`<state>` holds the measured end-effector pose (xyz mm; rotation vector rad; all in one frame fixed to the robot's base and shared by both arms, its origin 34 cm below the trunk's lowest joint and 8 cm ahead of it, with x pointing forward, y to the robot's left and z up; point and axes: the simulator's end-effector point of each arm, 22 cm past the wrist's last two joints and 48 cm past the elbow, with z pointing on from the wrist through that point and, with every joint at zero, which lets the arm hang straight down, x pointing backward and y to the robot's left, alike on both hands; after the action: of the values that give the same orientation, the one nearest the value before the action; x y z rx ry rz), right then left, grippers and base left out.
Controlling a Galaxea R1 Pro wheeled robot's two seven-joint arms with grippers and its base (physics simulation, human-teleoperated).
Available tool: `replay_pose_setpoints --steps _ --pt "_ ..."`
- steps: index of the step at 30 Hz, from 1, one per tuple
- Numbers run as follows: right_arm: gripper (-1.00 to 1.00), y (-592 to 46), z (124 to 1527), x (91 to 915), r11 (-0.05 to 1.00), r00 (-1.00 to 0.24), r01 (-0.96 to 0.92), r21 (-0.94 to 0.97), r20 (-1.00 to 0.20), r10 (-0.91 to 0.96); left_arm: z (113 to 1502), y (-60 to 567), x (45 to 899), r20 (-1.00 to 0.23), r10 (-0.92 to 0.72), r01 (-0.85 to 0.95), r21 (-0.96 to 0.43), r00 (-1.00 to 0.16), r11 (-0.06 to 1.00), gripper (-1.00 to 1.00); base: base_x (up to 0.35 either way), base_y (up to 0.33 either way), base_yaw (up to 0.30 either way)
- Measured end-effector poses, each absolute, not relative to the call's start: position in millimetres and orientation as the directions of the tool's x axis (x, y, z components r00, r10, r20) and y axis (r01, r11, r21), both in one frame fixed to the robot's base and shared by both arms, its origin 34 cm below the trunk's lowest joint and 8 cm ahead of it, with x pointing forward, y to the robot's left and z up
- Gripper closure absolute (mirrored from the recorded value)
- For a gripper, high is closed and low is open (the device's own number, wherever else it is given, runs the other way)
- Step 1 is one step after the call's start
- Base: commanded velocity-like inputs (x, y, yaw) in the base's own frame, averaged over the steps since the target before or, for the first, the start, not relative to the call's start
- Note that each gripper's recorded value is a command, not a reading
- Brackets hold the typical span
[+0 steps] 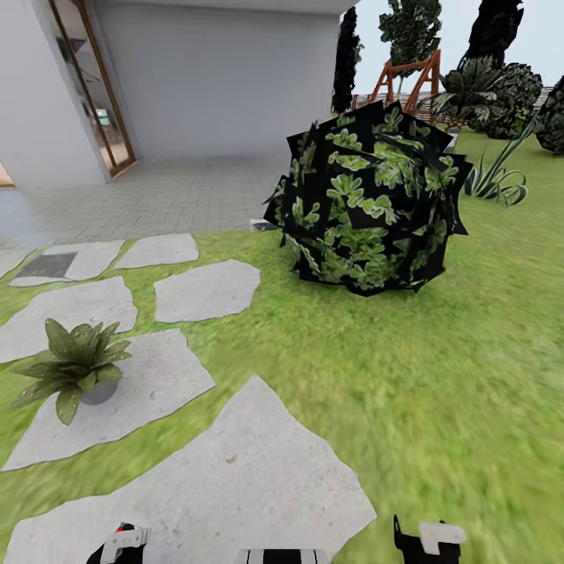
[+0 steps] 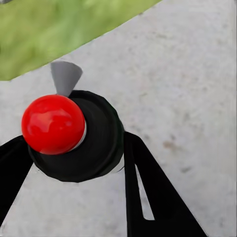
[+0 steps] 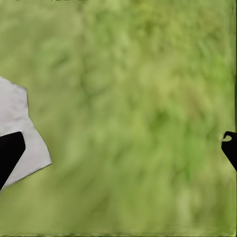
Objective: Pick up the pesticide atomizer in the garden and spray insectifuge to fully cover both potted plants in the garden.
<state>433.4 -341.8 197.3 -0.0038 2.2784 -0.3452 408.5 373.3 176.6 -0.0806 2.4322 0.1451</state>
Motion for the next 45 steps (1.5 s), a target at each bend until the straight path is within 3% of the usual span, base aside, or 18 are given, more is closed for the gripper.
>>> replay_pose_setpoints --steps 7,45 --pt "-1.0 -340.5 197.2 433.5 0.963 -0.669 0.108 -0.247 -0.735 -0.113 176.6 373.6 408.4 -0.649 -0.02 -0.098 0.084 -0.76 0.992 1.0 -0.001 0.176 -0.3" --pt "-1.0 -340.5 201.9 437.3 0.963 -0.66 0.111 -0.246 -0.743 -0.113 181.0 373.6 412.6 -0.658 -0.017 -0.094 0.082 -0.753 0.992 1.0 0.0 0.002 -0.3"
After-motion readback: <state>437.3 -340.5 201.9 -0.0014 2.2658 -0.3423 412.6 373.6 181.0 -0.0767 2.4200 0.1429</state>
